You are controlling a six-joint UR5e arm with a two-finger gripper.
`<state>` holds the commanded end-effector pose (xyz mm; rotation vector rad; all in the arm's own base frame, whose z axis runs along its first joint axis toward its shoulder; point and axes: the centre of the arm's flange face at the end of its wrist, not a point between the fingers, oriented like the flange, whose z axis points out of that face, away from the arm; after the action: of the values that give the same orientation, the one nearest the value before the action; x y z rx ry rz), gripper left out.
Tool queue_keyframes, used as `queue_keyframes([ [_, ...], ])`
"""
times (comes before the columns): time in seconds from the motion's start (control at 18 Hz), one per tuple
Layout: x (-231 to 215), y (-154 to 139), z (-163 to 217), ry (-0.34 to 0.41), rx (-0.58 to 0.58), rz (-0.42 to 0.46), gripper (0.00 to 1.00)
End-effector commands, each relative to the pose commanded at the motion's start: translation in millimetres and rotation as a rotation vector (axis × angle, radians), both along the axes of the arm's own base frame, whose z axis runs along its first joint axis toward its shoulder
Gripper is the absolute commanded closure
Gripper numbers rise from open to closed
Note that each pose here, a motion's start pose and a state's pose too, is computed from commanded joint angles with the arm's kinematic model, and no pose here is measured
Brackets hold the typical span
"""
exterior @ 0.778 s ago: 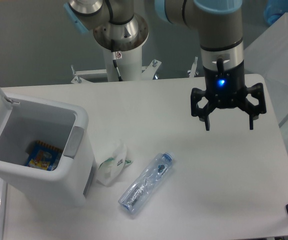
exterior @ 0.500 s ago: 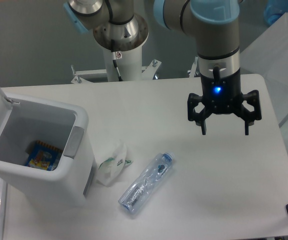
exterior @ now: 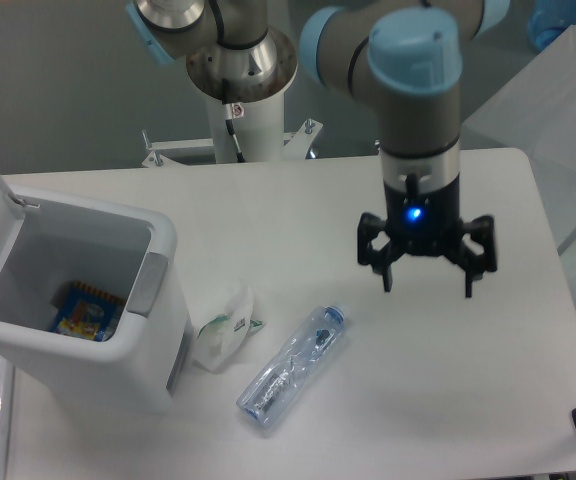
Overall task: Place the trash in the trash can
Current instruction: 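Move the open gripper down toward the clear plastic bottle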
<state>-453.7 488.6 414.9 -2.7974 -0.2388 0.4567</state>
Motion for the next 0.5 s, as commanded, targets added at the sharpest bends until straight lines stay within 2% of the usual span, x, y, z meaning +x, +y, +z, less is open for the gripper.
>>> queue_keyframes([
  [0.33,2,9,-31,-0.049,-0.017,0.013,0.00],
  [0.5,3,20,-64,-0.086,-0.052,-0.009,0.00],
])
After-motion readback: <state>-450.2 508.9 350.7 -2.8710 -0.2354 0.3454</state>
